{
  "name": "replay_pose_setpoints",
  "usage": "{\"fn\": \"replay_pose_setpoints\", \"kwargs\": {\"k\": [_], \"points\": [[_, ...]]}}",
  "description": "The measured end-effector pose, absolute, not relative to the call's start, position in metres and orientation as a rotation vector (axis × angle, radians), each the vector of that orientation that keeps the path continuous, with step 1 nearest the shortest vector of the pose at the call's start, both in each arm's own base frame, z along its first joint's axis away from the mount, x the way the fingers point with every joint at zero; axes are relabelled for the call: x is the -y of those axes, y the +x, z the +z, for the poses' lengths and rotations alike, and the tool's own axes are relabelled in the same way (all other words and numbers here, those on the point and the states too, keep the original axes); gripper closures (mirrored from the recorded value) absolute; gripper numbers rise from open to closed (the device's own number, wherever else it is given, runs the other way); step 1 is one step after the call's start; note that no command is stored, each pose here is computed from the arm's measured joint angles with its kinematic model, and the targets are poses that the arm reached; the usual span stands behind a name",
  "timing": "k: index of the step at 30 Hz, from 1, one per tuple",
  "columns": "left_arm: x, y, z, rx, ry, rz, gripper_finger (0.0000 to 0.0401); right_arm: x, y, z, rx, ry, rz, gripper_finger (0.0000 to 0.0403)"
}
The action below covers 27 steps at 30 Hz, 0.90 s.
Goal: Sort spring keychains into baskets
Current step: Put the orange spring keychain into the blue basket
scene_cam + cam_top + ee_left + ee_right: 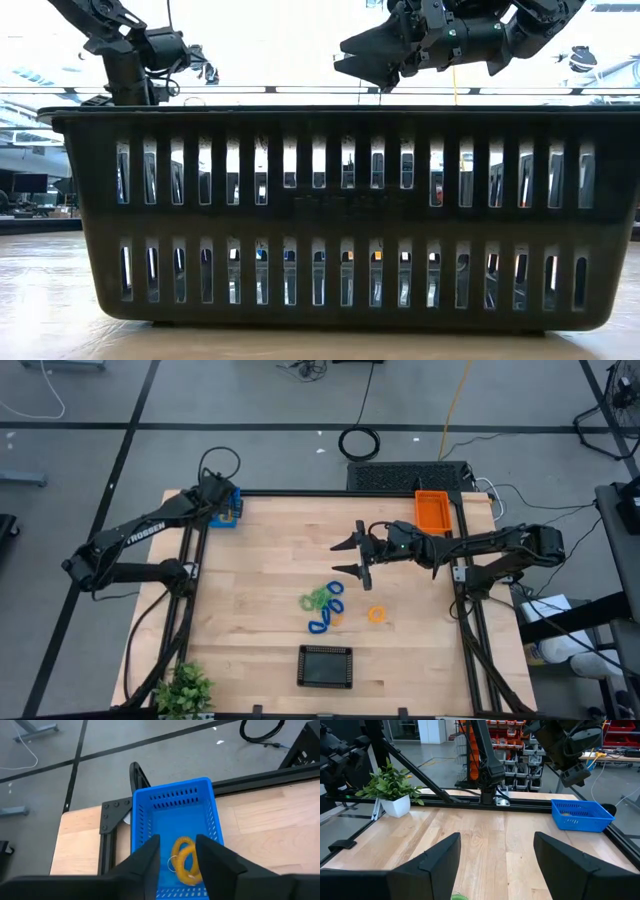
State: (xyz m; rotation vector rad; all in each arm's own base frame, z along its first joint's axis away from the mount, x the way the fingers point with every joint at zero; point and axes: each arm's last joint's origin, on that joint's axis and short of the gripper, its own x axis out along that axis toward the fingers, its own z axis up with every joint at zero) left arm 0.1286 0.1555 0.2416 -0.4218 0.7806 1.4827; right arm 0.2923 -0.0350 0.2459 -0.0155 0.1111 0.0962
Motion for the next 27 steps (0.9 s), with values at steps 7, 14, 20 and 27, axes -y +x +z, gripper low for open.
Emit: {"fn": "replay_pose_setpoints", "kwargs": {"k": [7, 14, 20, 27], "points": [[-0.153, 0.147, 0.249, -0.703, -0.399, 1.224, 0.0271, 0.035, 0.292, 0.247, -0.097, -0.048, 0.098, 0.0165], [-0.133, 0.174, 0.271, -0.501, -0.366, 0.757, 0.0272, 0.034, 0.292, 0.247, -0.093, -0.044, 0.132, 0.0165], [-0.103, 0.197, 0.285, -0.414, -0.223, 0.334, 0.0279, 0.018, 0.292, 0.242, -0.149, -0.037, 0.271, 0.0165], [-0.077, 0.212, 0.293, -0.339, -0.103, 0.179, 0.0283, -0.032, 0.292, 0.236, -0.462, -0.175, 0.272, 0.0165]]}}
